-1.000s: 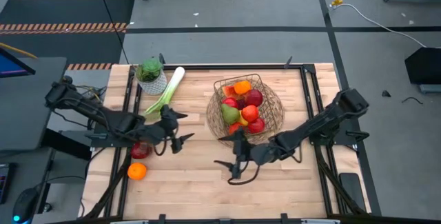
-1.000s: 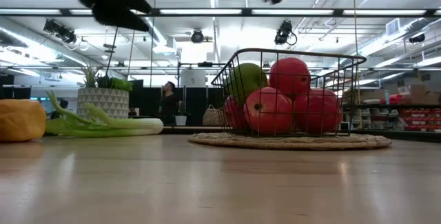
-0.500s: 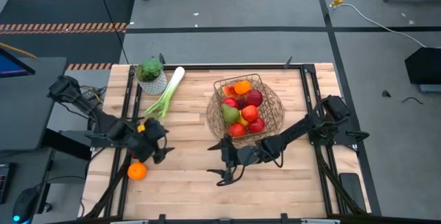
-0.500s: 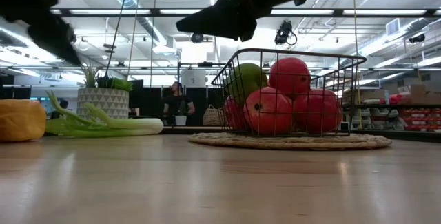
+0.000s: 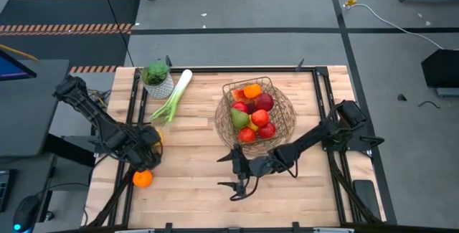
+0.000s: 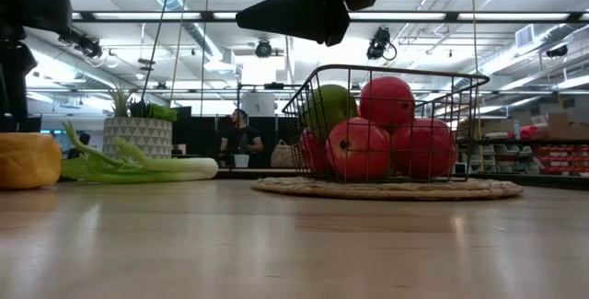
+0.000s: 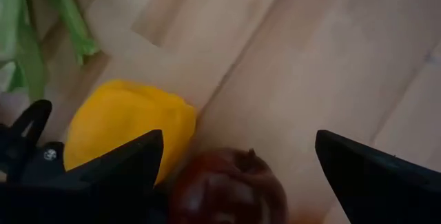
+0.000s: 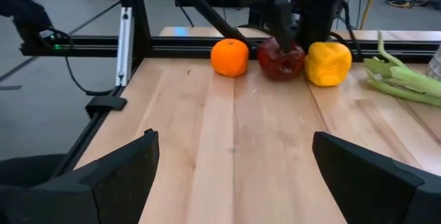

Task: Build produce basket
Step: Put the dark red apple into the wire basket

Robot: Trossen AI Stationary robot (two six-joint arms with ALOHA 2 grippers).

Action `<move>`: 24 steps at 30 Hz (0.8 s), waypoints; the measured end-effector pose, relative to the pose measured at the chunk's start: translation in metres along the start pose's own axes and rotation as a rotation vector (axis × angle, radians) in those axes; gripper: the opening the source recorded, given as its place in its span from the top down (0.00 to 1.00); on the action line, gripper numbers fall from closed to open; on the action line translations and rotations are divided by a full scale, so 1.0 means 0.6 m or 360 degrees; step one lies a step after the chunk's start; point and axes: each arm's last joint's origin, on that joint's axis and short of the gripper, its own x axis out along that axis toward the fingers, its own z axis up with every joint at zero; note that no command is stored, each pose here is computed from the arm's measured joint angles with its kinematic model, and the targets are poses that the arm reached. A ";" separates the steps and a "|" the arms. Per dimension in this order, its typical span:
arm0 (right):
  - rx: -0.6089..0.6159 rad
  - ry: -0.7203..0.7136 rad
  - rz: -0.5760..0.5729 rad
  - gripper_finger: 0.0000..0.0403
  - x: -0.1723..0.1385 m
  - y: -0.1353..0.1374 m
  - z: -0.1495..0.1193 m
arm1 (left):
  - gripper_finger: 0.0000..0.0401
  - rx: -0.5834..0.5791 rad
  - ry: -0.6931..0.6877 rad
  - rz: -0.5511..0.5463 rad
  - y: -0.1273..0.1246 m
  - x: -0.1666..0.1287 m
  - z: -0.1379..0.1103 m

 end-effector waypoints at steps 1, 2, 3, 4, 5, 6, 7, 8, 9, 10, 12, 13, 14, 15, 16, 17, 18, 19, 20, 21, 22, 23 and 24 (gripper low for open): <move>-0.0001 0.0003 0.0001 0.04 0.000 0.000 0.000 | 0.04 0.0008 0.0017 -0.0006 0.000 0.000 -0.001; -0.0005 0.0010 0.0002 0.04 0.000 0.001 -0.001 | 0.04 0.0013 0.0035 -0.0020 -0.001 0.000 -0.001; -0.0006 0.0012 0.0002 0.04 -0.001 0.001 -0.001 | 0.04 -0.0004 0.0074 -0.0052 -0.004 0.000 -0.002; -0.0006 0.0012 0.0002 0.04 -0.001 0.001 -0.001 | 0.04 -0.0023 0.0141 -0.0073 -0.005 -0.001 -0.003; -0.0007 0.0014 0.0002 0.04 -0.001 0.001 -0.002 | 0.04 -0.0025 0.0200 -0.0084 -0.005 -0.001 -0.005; -0.0007 0.0016 0.0001 0.04 0.000 0.001 -0.002 | 0.04 -0.0035 0.0260 -0.0097 -0.005 -0.001 -0.007; -0.0009 0.0020 0.0000 0.04 0.000 0.001 -0.002 | 0.04 -0.0061 0.0308 -0.0107 -0.006 -0.001 -0.009; -0.0010 0.0022 0.0000 0.04 0.000 0.001 -0.002 | 0.04 -0.0089 0.0337 -0.0109 -0.006 -0.001 -0.010; -0.0010 0.0022 0.0001 0.04 -0.001 0.001 -0.002 | 0.04 -0.0123 0.0364 -0.0110 -0.006 -0.002 -0.010; -0.0010 0.0021 0.0001 0.04 -0.001 0.001 -0.002 | 0.04 -0.0146 0.0380 -0.0109 -0.006 -0.002 -0.011; -0.0010 0.0023 0.0005 0.04 -0.001 0.001 -0.002 | 0.04 -0.0174 0.0392 -0.0103 -0.006 -0.002 -0.013; -0.0010 0.0026 0.0013 0.04 -0.001 0.001 -0.003 | 0.04 -0.0178 0.0394 -0.0102 -0.006 -0.003 -0.013; -0.0011 0.0030 0.0029 0.04 -0.001 0.002 -0.003 | 0.04 -0.0180 0.0395 -0.0098 -0.006 -0.002 -0.013; -0.0011 0.0037 0.0047 0.04 -0.001 0.003 -0.003 | 0.04 -0.0180 0.0396 -0.0093 -0.006 -0.002 -0.013; -0.0008 0.0043 0.0063 0.04 -0.001 0.005 -0.004 | 0.04 -0.0178 0.0397 -0.0086 -0.007 -0.001 -0.014; -0.0011 0.0049 0.0075 0.04 -0.002 0.006 -0.005 | 0.04 -0.0179 0.0399 -0.0077 -0.008 0.000 -0.014; -0.0014 0.0053 0.0081 0.04 -0.003 0.008 -0.005 | 0.04 -0.0181 0.0402 -0.0061 -0.009 0.002 -0.014; -0.0017 0.0056 0.0085 0.04 -0.004 0.010 -0.006 | 0.04 -0.0196 0.0405 -0.0040 -0.011 0.004 -0.015; -0.0020 0.0060 0.0088 0.04 -0.004 0.011 -0.006 | 0.04 -0.0200 0.0412 -0.0020 -0.013 0.007 -0.015; -0.0021 0.0063 0.0092 0.04 -0.005 0.013 -0.007 | 0.04 -0.0198 0.0430 -0.0002 -0.015 0.010 -0.017; -0.0023 0.0064 0.0094 0.04 -0.005 0.014 -0.007 | 0.04 -0.0194 0.0470 0.0012 -0.017 0.012 -0.018; -0.0024 0.0064 0.0098 0.04 -0.006 0.016 -0.007 | 0.04 -0.0189 0.0526 0.0020 -0.019 0.014 -0.020; -0.0025 0.0064 0.0102 0.04 -0.006 0.017 -0.008 | 0.04 -0.0182 0.0588 0.0021 -0.022 0.016 -0.022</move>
